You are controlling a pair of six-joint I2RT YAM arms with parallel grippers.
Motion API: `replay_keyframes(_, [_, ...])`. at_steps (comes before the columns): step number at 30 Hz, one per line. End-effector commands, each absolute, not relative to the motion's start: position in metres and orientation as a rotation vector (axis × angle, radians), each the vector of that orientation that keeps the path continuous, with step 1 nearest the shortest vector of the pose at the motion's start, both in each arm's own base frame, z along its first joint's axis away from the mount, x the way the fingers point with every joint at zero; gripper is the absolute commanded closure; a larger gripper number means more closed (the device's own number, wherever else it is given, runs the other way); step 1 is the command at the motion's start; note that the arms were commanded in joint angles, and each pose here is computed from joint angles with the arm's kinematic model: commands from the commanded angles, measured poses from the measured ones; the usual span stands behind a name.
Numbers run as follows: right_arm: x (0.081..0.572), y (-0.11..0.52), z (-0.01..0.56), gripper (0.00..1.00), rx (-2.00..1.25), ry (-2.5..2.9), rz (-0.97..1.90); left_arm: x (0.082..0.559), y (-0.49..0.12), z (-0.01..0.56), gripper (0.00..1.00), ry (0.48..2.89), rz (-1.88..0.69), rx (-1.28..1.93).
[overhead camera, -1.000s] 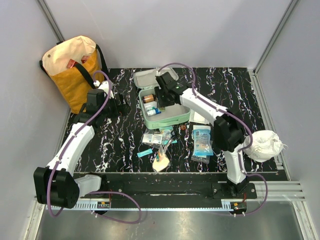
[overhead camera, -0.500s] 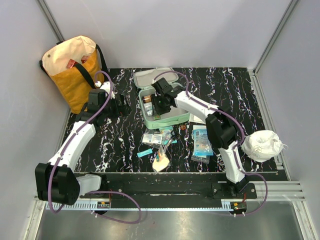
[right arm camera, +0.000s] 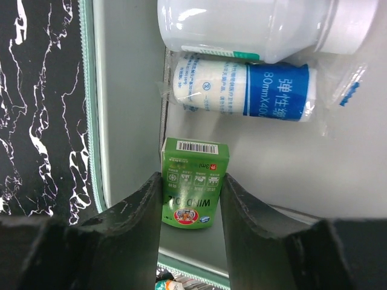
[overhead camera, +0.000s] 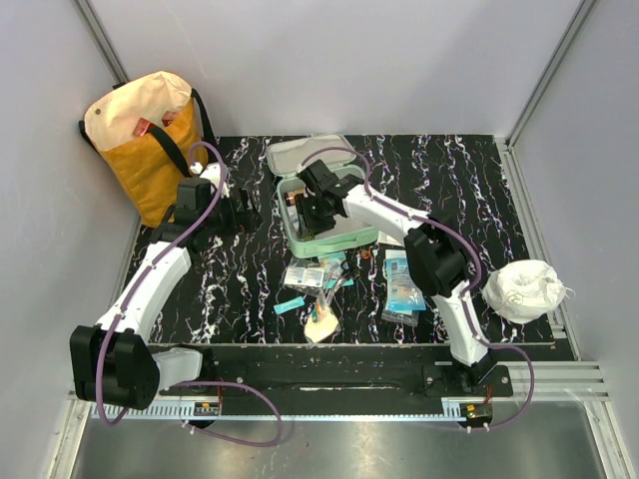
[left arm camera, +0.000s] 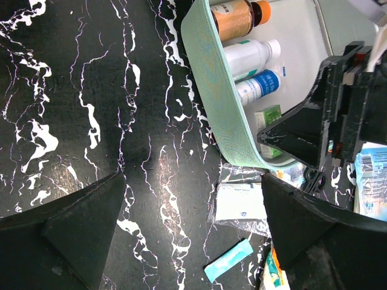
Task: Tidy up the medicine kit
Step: Place the medical item at the medicine box.
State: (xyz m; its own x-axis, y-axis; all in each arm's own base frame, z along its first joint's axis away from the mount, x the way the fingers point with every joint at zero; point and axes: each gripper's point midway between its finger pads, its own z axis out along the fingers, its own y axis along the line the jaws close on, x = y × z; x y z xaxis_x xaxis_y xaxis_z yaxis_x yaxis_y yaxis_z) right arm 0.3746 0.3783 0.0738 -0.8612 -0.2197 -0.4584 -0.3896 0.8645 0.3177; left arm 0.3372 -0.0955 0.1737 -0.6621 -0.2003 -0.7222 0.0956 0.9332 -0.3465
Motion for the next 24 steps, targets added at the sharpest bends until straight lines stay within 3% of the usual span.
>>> replay_keyframes(1, [0.372,0.395,0.079,0.55,-0.471,2.617,0.602,0.343,-0.097,0.198,0.01,2.173,-0.463,-0.046])
replay_keyframes(6, [0.372,0.396,0.082,0.50,-0.479,2.606,0.616,0.343,-0.097,0.197,0.01,2.176,-0.466,-0.048])
replay_keyframes(11, [0.387,0.396,0.113,0.40,-0.479,2.525,0.595,0.344,-0.097,0.197,0.01,2.174,-0.466,-0.048])
replay_keyframes(15, [0.400,0.387,0.141,0.38,-0.474,2.473,0.560,0.343,-0.096,0.197,0.01,2.174,-0.460,-0.049])
replay_keyframes(20, [0.413,0.340,0.181,0.37,-0.381,2.370,0.397,0.342,-0.094,0.199,0.01,2.168,-0.443,-0.048])
replay_keyframes(24, [0.390,0.300,0.196,0.36,-0.317,2.302,0.342,0.343,-0.094,0.199,0.01,2.167,-0.446,-0.052])
